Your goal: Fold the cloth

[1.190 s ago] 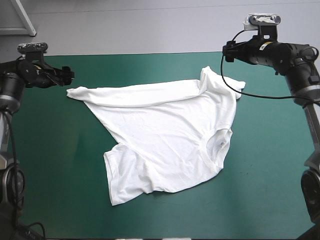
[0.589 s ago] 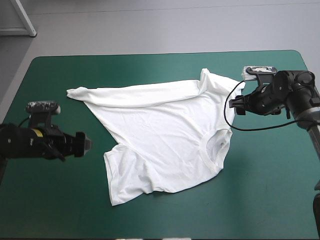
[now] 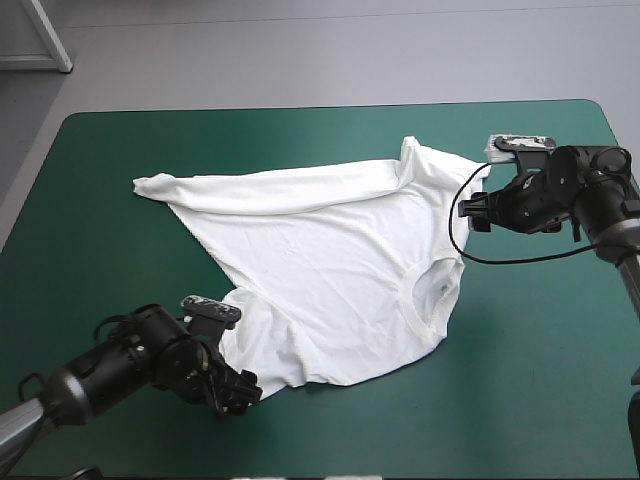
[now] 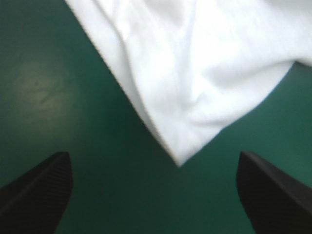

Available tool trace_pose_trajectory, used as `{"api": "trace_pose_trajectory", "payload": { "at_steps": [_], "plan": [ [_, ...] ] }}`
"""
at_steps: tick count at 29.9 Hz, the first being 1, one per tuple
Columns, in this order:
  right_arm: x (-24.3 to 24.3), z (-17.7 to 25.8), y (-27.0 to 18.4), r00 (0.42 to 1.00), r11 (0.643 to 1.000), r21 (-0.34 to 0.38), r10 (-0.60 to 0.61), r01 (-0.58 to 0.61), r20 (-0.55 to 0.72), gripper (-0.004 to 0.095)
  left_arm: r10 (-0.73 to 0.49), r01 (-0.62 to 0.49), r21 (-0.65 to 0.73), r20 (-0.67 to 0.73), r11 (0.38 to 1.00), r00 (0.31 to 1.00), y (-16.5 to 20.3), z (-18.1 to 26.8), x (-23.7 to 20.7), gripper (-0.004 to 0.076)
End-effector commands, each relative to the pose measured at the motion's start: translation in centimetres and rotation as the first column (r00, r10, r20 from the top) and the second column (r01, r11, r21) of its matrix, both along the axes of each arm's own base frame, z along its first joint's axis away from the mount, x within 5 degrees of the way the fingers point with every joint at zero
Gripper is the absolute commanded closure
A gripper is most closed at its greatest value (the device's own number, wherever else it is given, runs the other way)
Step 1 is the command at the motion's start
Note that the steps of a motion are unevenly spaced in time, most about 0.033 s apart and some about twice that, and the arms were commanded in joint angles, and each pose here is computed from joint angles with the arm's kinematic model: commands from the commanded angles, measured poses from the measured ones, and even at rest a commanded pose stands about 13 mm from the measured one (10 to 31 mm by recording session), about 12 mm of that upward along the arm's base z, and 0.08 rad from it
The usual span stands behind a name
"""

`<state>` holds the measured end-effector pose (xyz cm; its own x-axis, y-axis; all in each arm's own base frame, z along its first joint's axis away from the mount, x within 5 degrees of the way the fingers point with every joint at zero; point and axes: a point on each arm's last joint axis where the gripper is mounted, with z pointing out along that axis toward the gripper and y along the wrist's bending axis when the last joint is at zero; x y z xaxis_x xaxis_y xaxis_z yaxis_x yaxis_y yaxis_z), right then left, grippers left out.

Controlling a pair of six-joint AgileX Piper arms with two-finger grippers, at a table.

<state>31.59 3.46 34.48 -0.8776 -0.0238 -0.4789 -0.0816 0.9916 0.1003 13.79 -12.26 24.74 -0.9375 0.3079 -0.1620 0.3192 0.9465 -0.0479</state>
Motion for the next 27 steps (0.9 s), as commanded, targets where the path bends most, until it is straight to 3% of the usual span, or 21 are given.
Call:
{"api": "trace_pose_trajectory", "payload": {
  "at_steps": [1, 8, 11, 13, 18, 27],
  "plan": [
    [-0.7, 2.1, -0.3, 0.996, 1.000, 0.014, -0.011, 0.010, 0.085, 0.0197, -0.013, 0.011, 0.017, 0.083, 1.000, 0.996, -2.3, -0.8, 0.7, 0.0071],
    [-0.9, 2.0, -0.4, 0.998, 1.000, -0.002, -0.008, 0.009, 0.062, 0.0212, -0.040, 0.039, 0.026, 0.052, 0.999, 0.998, -4.2, -3.4, 2.0, 0.0073],
    [-0.7, 2.0, -0.4, 0.997, 1.000, -0.001, -0.009, 0.010, 0.071, 0.0212, -0.028, 0.028, -0.007, 0.043, 1.000, 0.999, -4.5, -3.8, 1.9, 0.0142],
    [-0.5, 2.1, -0.4, 0.995, 1.000, 0.001, -0.012, 0.012, 0.095, 0.0212, -0.012, 0.014, -0.038, 0.033, 0.999, 0.999, -4.5, -4.3, 1.6, 0.0266],
    [0.8, 1.5, -0.3, 0.990, 1.000, 0.003, -0.019, 0.019, 0.137, 0.0212, -0.003, 0.003, -0.048, 0.006, 0.999, 1.000, -3.8, -6.5, 0.5, 0.0731],
    [5.6, -5.4, 0.1, 1.000, 1.000, -0.010, -0.024, 0.024, 0.012, 0.0212, 0.055, -0.056, -0.050, -0.024, 0.997, 0.998, -2.8, -8.2, -0.5, 0.0733]
  ]
}}
